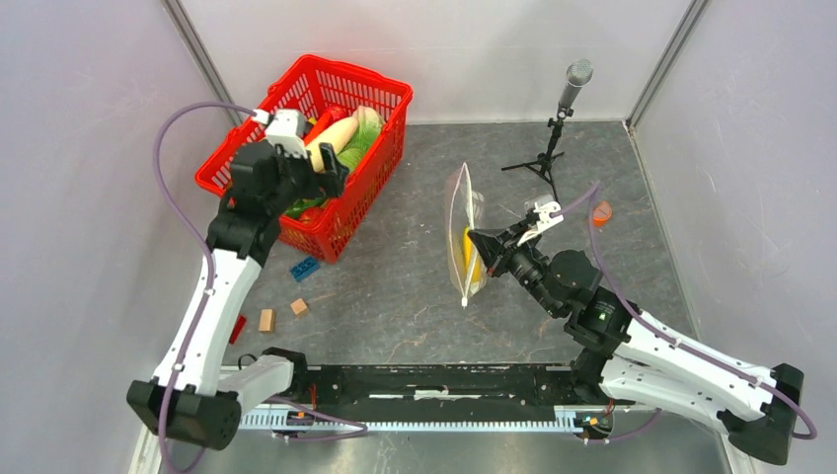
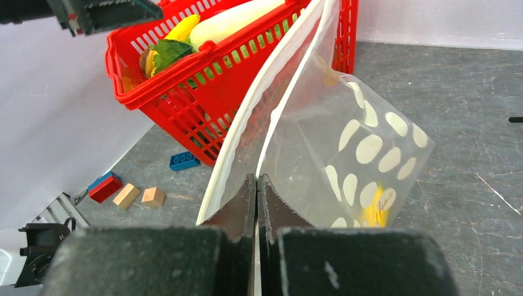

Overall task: Place the food in the zip-top bag and seal the zipper
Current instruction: Pick up the fake fruit from the bin.

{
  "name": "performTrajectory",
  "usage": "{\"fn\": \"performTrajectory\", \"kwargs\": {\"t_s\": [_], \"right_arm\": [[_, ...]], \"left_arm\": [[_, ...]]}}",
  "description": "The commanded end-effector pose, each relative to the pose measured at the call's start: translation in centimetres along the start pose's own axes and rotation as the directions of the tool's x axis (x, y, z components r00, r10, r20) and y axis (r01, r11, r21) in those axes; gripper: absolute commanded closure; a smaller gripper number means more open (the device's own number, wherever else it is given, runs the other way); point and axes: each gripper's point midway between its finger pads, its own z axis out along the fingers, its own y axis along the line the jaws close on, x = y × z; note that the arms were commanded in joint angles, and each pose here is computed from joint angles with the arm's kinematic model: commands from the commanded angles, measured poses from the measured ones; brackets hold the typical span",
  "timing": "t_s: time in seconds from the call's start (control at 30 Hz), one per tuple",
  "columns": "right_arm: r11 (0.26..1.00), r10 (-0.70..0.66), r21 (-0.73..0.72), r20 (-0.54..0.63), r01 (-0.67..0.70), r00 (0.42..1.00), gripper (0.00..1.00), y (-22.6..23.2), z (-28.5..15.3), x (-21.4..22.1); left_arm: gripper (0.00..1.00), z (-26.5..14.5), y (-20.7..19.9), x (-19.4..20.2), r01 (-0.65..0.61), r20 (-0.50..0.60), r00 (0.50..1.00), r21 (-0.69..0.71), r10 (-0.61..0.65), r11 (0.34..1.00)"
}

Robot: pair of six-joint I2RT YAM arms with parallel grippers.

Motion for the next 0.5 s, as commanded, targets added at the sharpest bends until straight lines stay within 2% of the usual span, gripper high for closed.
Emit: {"fn": "performTrajectory", "kwargs": {"t_s": [0.0, 0.2, 0.3, 0.47], "right_arm": [[1.000, -0.024, -0.014, 0.004, 0.024, 1.000, 1.00, 0.2, 0.3, -0.1], [0.998, -0.050, -0.041, -0.016, 0.049, 0.999, 1.00, 0.7, 0.6, 0.5], [0.997, -0.056, -0.044, -0.014, 0.056, 0.998, 1.00, 0.6, 0.5, 0.6], [0.997, -0.067, -0.025, -0.015, 0.067, 0.998, 1.00, 0.1, 0.4, 0.8]], "left_arm": [[0.00, 0.6, 6.4, -2.8, 0.131, 0.062, 0.991, -0.226, -0.120, 0.965], [0.00, 2.9, 14.8, -3.7, 0.211, 0.044, 0.977, -0.381, -0.210, 0.900], [0.00, 3.4, 18.6, -2.6, 0.229, 0.024, 0.968, -0.479, -0.248, 0.847], [0.01, 4.1, 22.3, -0.1, 0.261, -0.008, 0.950, -0.526, -0.311, 0.809]]}}
